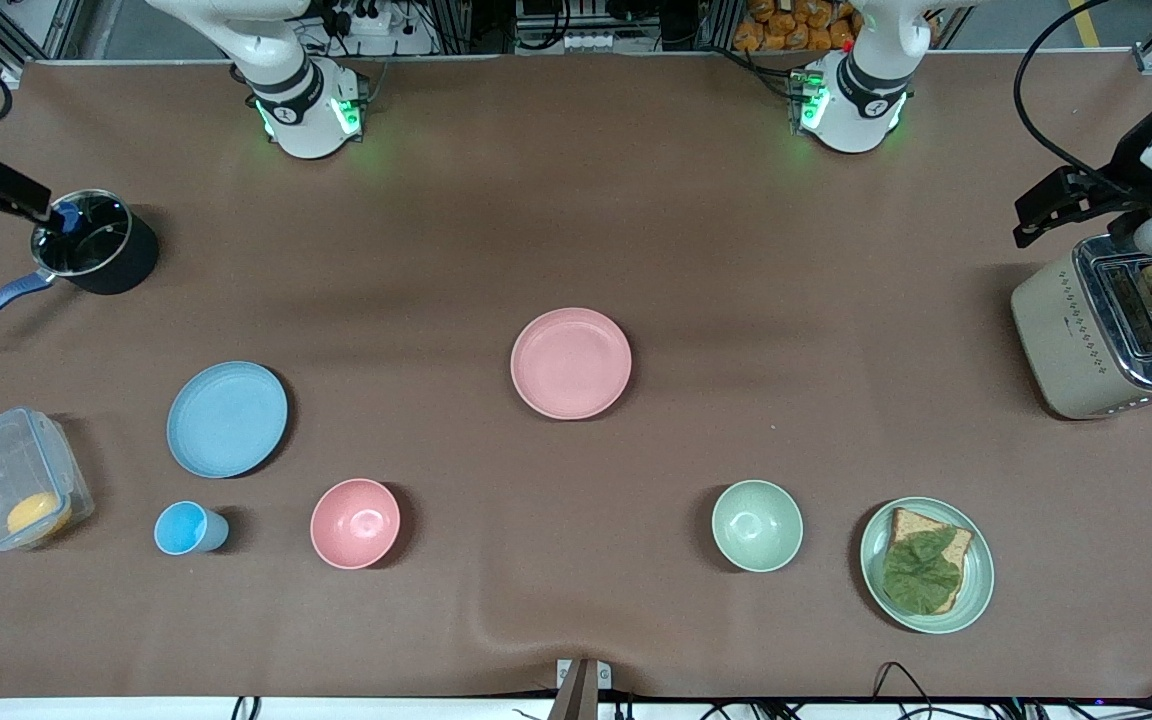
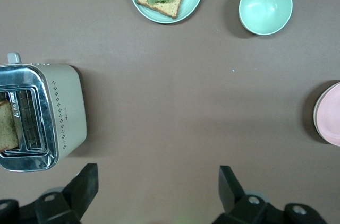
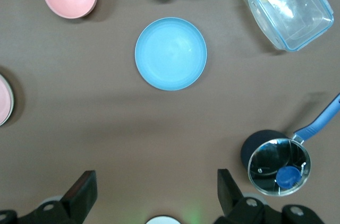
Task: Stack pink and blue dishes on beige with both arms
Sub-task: 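Move the right gripper down toward the blue plate's rim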
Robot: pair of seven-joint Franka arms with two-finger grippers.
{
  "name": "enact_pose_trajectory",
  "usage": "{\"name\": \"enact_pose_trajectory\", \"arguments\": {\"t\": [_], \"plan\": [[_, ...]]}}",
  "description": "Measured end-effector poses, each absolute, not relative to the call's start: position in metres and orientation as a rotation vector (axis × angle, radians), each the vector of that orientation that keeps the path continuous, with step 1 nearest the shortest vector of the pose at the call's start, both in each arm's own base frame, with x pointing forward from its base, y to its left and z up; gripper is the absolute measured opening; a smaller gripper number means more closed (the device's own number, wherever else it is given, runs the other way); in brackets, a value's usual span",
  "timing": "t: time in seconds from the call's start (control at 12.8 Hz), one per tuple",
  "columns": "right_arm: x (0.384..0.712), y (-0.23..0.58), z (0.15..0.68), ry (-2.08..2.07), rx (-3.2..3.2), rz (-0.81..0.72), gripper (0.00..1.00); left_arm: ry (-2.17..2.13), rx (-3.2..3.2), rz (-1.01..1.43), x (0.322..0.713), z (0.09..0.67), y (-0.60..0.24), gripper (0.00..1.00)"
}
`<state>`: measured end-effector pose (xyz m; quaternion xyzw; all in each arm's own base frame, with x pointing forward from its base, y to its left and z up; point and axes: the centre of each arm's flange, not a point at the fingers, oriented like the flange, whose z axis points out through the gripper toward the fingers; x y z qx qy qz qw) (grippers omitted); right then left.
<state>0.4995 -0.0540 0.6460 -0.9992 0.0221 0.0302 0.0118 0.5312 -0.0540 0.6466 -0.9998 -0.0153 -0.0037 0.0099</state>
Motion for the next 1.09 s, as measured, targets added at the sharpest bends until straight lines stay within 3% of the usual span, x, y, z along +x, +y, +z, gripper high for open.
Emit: {"name": "enact_pose_trajectory", "arguments": {"t": [1.09], "plan": [[0.508,-0.038,0.649,0.16,-3.118,0.12,1.0,-0.045,-3.132,0.011,0.535,0.641,-0.054,1.0]]}}
